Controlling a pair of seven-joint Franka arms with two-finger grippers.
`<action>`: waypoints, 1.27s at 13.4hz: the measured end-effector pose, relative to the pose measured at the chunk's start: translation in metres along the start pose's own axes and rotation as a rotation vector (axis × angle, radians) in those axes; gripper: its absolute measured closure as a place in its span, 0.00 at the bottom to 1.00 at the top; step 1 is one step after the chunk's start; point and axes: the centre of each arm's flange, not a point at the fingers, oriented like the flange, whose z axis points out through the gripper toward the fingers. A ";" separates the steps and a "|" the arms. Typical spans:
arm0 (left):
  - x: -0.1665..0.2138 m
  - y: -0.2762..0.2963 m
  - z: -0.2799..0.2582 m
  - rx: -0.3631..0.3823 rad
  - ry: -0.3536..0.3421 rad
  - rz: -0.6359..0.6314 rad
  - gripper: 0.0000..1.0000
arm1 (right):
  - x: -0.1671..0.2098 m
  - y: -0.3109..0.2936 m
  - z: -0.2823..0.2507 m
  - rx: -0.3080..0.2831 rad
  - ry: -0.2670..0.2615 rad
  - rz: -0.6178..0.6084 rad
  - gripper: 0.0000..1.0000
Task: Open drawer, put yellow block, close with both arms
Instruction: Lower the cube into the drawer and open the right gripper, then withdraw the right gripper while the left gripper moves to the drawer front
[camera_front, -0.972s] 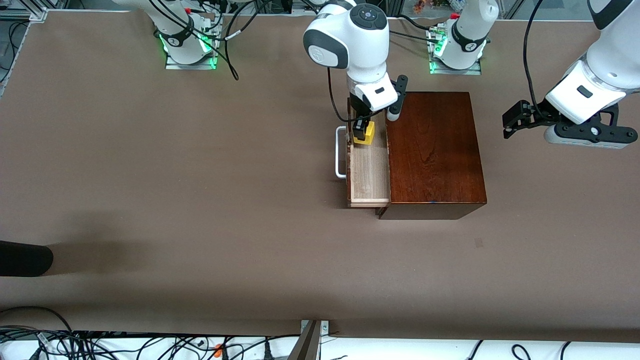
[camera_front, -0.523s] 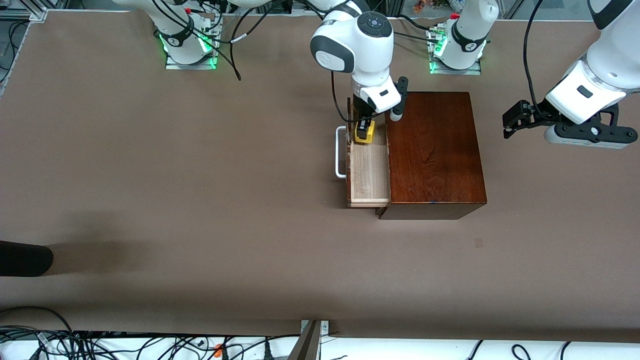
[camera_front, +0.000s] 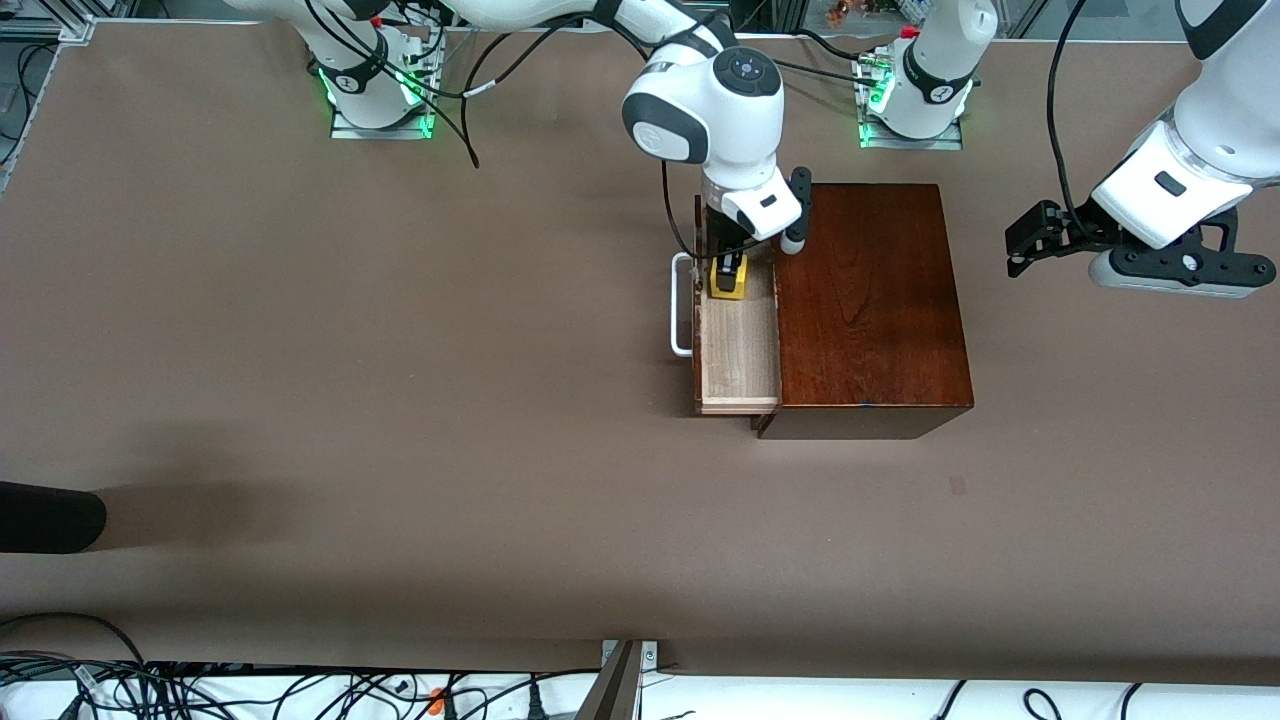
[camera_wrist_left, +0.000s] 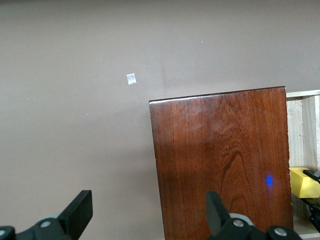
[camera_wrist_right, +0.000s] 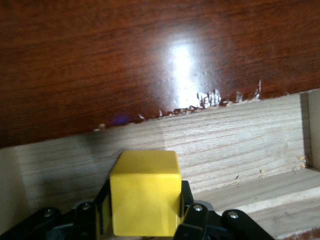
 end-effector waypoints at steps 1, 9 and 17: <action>0.000 0.000 0.000 0.000 0.000 0.000 0.00 | -0.001 0.002 0.003 -0.001 -0.002 -0.006 0.45; 0.006 0.006 0.014 -0.020 -0.027 0.006 0.00 | -0.003 0.017 -0.002 -0.009 0.011 -0.011 0.06; -0.003 0.018 0.037 -0.067 -0.168 0.068 0.00 | -0.096 0.196 -0.130 0.124 0.176 0.375 0.00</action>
